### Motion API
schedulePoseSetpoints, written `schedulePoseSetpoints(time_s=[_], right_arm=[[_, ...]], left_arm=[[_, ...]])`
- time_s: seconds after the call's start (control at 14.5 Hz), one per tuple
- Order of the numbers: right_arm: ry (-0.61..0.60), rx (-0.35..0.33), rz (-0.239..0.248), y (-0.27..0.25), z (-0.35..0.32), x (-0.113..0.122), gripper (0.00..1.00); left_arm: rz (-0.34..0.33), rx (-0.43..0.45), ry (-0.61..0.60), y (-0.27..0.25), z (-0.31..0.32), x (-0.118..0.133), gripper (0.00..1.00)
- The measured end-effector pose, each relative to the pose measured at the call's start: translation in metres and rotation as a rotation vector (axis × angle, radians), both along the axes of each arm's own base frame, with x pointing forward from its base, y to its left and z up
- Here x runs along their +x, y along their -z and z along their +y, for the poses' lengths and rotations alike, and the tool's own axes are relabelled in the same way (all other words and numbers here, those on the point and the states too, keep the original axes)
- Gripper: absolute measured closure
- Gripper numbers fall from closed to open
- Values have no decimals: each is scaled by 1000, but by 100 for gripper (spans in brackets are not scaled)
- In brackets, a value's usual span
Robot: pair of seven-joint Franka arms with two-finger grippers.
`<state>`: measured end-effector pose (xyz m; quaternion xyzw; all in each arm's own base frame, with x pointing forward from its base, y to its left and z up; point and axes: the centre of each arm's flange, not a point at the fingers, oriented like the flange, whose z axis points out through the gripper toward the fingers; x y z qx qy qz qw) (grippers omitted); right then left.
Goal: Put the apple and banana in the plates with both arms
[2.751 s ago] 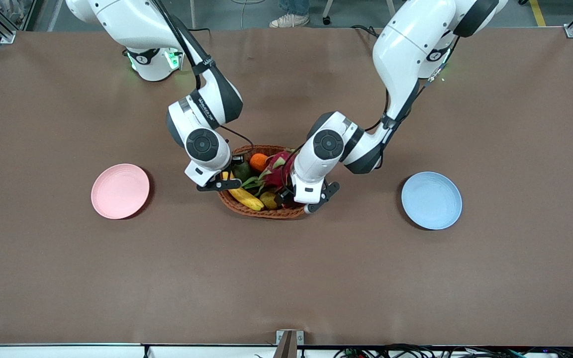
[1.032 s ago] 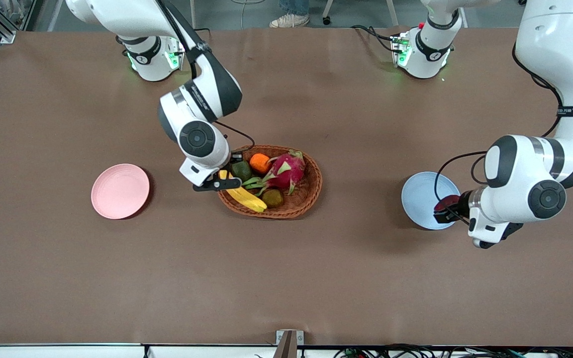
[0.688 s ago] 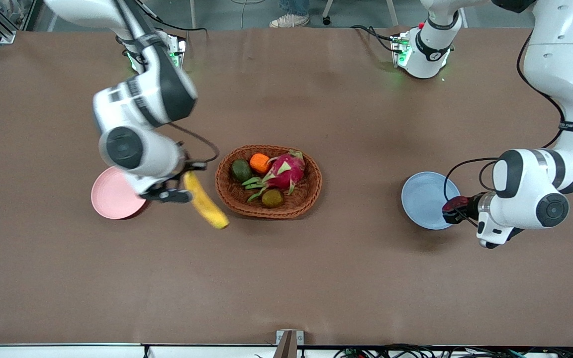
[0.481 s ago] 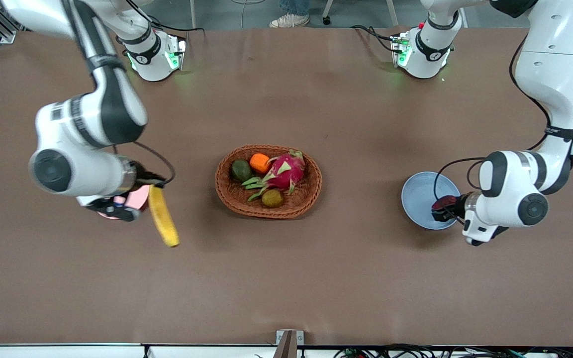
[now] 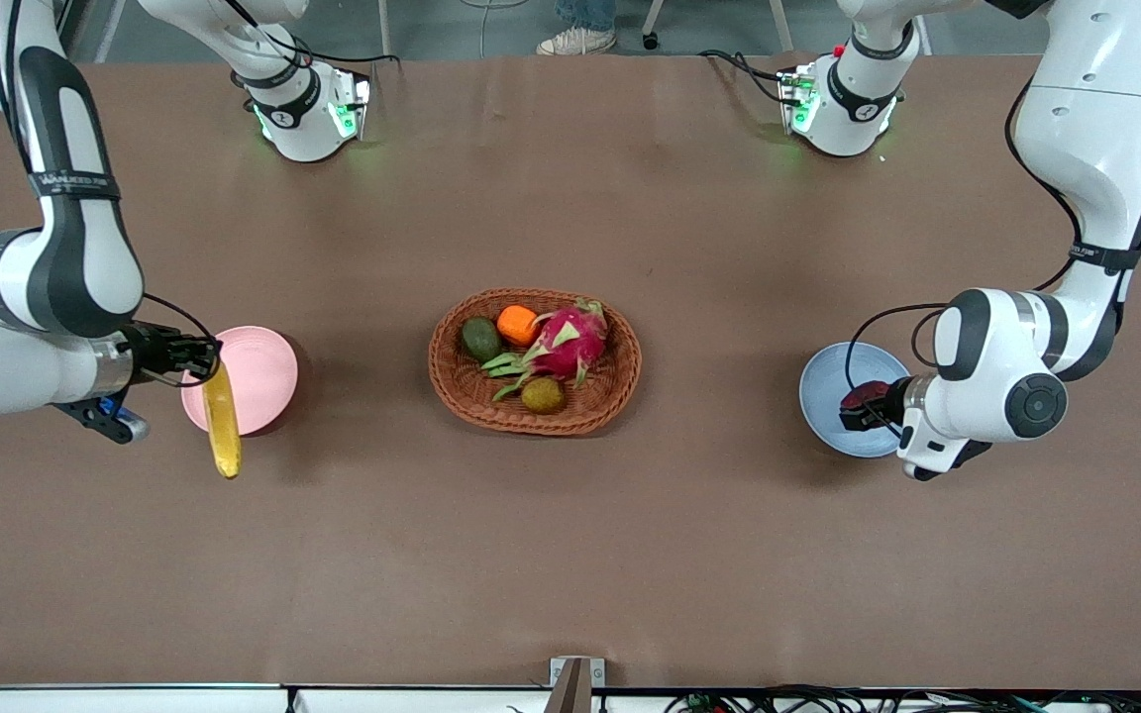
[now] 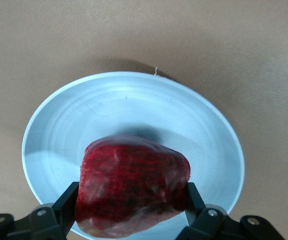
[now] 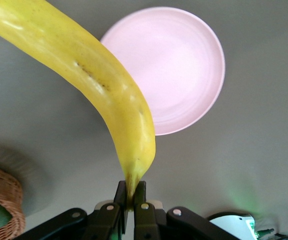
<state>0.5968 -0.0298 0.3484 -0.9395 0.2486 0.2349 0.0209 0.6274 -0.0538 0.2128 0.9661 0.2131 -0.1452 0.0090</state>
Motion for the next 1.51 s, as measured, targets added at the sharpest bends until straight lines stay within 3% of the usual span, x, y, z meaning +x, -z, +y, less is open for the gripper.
schedulePoseSetpoints(time_s=[0.14,0.28,0.48,0.76,1.1,1.17,1.38,1.51], right_arm=[[0,3,-8,4,-1,-14,91],[-26,20,-20,9,-6,-26,91],[-38,50,-9,26,-31,-41,91],[-56,76,-36,52,-57,-56,92],[-59,78,-27,73,-54,-68,92],[-58,74,-36,78,-54,-70,87],[-62,67,-65,77,-53,-67,58],[-77,63,-112,49,-49,-53,37]], left_arm=[[5,1,0,2,0,-2,13],[2,0,1,1,1,-1,1],[-46,1,6,-25,0,7,0],[-191,9,51,-133,1,25,0],[-305,18,140,-266,20,41,0],[-314,18,166,-290,24,39,0],[-338,26,238,-353,23,18,0],[-329,30,296,-384,20,-3,0]])
